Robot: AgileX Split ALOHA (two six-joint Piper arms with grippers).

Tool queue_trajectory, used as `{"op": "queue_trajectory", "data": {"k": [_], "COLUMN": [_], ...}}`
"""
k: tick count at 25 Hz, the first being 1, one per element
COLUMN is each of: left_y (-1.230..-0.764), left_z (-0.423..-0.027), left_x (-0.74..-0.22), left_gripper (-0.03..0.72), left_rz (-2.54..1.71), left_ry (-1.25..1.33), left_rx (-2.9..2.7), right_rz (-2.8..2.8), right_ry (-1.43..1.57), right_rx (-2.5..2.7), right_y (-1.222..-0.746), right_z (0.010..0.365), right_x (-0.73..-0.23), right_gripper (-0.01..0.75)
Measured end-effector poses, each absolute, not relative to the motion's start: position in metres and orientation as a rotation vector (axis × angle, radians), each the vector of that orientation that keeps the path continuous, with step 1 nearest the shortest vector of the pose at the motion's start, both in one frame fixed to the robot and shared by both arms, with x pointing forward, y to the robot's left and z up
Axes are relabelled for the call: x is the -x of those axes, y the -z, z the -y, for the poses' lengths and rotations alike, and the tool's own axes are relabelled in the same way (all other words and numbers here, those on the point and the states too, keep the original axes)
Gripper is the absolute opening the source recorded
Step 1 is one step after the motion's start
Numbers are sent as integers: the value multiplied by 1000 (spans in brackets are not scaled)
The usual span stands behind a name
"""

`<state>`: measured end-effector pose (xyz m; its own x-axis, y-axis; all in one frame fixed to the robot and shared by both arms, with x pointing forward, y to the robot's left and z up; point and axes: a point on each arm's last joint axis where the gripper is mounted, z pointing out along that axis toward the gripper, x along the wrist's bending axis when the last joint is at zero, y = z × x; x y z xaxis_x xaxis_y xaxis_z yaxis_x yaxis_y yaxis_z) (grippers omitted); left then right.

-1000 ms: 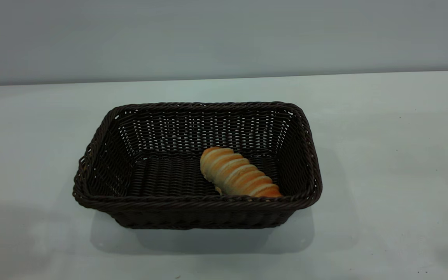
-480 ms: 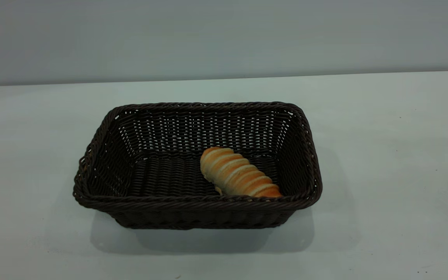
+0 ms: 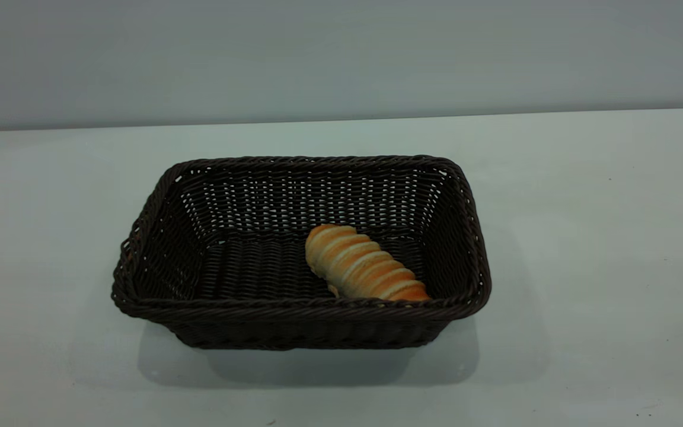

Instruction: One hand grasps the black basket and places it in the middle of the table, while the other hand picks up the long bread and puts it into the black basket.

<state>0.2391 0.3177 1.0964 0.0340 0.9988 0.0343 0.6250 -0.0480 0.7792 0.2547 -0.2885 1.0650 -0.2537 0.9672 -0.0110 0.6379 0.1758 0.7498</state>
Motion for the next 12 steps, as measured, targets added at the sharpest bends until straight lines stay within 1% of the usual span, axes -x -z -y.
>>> {"op": "queue_trajectory", "data": {"k": [7, 12], "left_y": [-1070, -1052], "left_z": [-322, -323], "left_x": [-233, -239], "left_gripper": [424, 424], "left_rz": [-1671, -1719], "left_ry": [-858, -856], "left_rx": [-1748, -1809], "right_rz": [-1933, -1892], "right_ry": [-894, -882], "right_rx": [-1485, -1498], "right_y": [-1043, -1041], "right_z": [290, 293], "right_x": [-250, -249], "right_gripper": [441, 441]}}
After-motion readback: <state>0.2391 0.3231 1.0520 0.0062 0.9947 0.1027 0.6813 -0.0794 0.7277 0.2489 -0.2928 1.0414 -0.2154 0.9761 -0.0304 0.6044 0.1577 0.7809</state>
